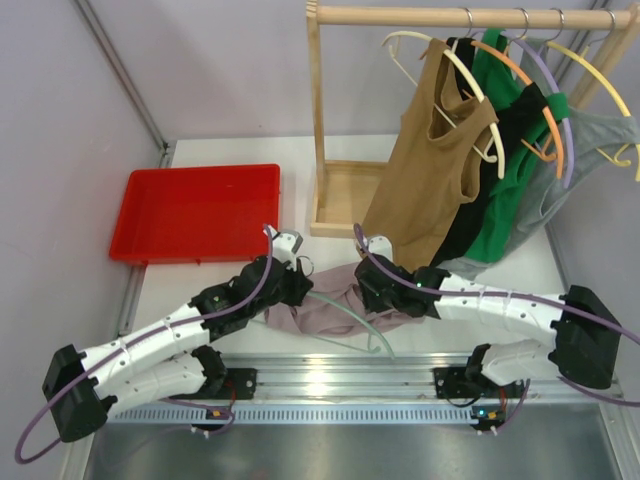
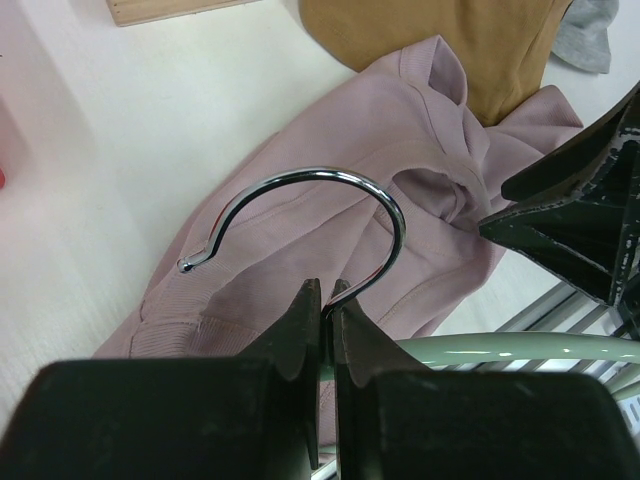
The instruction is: Place the tank top on the hanger
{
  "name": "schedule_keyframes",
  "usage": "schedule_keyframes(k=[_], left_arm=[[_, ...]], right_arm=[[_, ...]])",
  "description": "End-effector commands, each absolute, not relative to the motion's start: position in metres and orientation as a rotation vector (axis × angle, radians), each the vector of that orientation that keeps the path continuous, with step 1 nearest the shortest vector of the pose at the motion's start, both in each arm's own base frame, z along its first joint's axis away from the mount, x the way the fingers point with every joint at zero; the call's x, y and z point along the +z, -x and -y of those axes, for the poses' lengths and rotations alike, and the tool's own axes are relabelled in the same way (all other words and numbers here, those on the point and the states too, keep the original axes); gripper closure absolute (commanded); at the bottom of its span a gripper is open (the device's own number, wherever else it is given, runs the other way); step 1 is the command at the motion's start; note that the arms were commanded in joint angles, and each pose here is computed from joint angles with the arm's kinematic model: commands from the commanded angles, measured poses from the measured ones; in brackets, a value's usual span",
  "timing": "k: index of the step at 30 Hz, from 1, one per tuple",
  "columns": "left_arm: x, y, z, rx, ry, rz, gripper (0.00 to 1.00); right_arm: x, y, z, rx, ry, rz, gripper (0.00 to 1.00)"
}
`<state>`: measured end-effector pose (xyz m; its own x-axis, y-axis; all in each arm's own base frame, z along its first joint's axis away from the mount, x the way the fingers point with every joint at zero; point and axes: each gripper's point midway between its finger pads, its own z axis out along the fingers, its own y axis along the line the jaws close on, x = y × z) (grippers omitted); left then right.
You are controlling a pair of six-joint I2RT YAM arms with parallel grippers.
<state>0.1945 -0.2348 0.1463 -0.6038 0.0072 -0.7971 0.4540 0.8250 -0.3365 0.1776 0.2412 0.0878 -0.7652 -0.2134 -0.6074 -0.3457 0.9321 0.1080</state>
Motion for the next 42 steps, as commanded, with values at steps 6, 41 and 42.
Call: schedule_keyframes(k=[6,41,42], left_arm=[[0.171,-0.202,0.242,-0.708,-0.313,-2.043,1.00],[0.159,-0.246,0.185,-0.353,0.133,-2.011,1.00],[0.159,-0.247,0.184,-0.352,0.137,-2.006,1.00]], right_arm=[[0.080,-0.190,-0.243,0.283,0.351,-2.457,0.72],[0.084,-0.175,-0.199,0.279,0.282,-2.445,1.00],[0.085,-0.175,-0.199,0.280,0.281,-2.446,1.00]])
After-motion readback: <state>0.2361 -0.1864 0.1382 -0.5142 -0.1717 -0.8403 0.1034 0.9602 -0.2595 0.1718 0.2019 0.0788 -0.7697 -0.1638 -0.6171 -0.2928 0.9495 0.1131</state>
